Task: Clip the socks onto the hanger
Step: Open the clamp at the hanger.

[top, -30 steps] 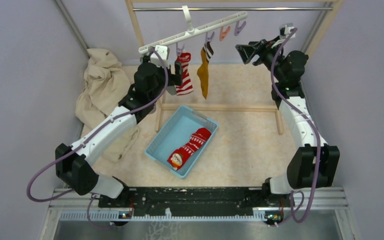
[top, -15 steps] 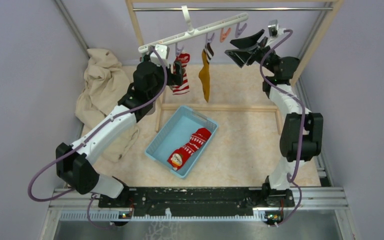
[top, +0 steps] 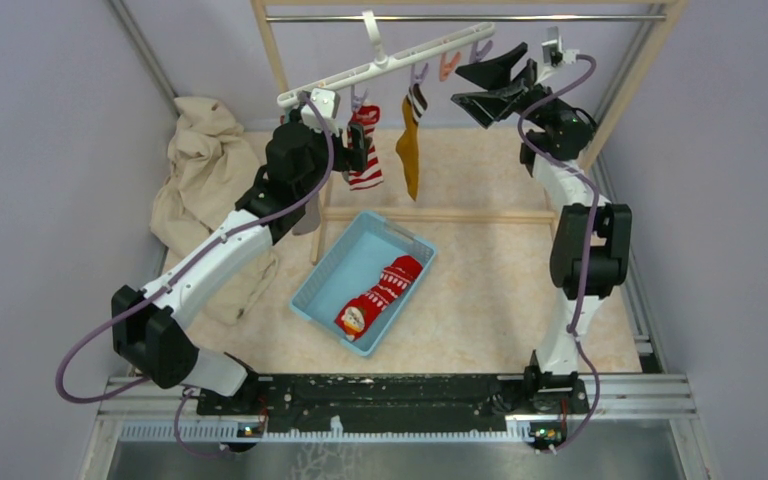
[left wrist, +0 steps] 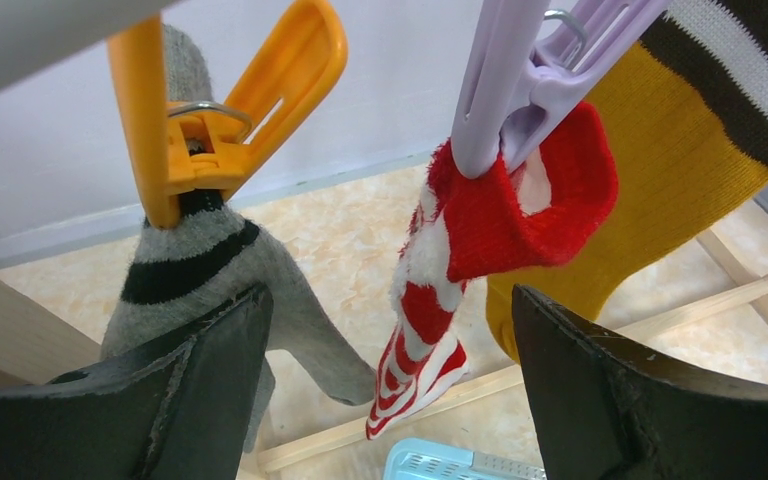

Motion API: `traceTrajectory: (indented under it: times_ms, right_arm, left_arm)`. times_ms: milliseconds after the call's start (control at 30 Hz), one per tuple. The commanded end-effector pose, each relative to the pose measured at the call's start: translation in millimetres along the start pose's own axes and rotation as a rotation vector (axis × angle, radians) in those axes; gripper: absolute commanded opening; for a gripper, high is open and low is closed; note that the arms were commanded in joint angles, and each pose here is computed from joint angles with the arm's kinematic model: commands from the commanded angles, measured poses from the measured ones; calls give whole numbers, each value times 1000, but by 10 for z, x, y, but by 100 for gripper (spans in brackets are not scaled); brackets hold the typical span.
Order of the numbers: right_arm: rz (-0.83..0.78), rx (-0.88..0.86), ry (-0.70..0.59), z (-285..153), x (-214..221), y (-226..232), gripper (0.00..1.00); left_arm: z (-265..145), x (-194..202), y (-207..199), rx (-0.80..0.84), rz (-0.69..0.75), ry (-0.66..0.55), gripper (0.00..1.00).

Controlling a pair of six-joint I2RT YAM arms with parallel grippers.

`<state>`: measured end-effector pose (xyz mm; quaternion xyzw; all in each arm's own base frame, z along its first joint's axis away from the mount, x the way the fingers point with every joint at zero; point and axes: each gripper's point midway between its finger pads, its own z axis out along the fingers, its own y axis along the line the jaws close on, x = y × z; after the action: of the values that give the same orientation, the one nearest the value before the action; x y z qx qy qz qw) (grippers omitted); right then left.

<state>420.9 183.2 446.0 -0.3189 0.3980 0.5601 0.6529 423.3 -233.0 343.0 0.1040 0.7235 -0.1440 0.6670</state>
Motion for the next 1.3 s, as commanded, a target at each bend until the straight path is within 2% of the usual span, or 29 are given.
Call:
traceTrajectory:
  times_ms: [0, 600, 900, 1200, 1267]
  right_arm:
    - [-160, -105, -64, 109, -188, 142, 73]
    - [-149, -8, -42, -17, -161, -240, 72]
    - [-180, 1, -35, -59, -341, -263, 61]
    - [-189, 5, -36, 18, -471, -365, 61]
    - [-179, -6, -42, 35, -489, -372, 56]
  left_arm:
    - [-61, -256, -5, 16, -13, -55, 93]
    - [-91, -257, 3, 16, -7, -57, 93]
    - [-81, -246, -14, 24, -8, -55, 93]
    - [-91, -262, -11, 24, -8, -56, 93]
    - [-96, -267, -8, 22, -8, -57, 93]
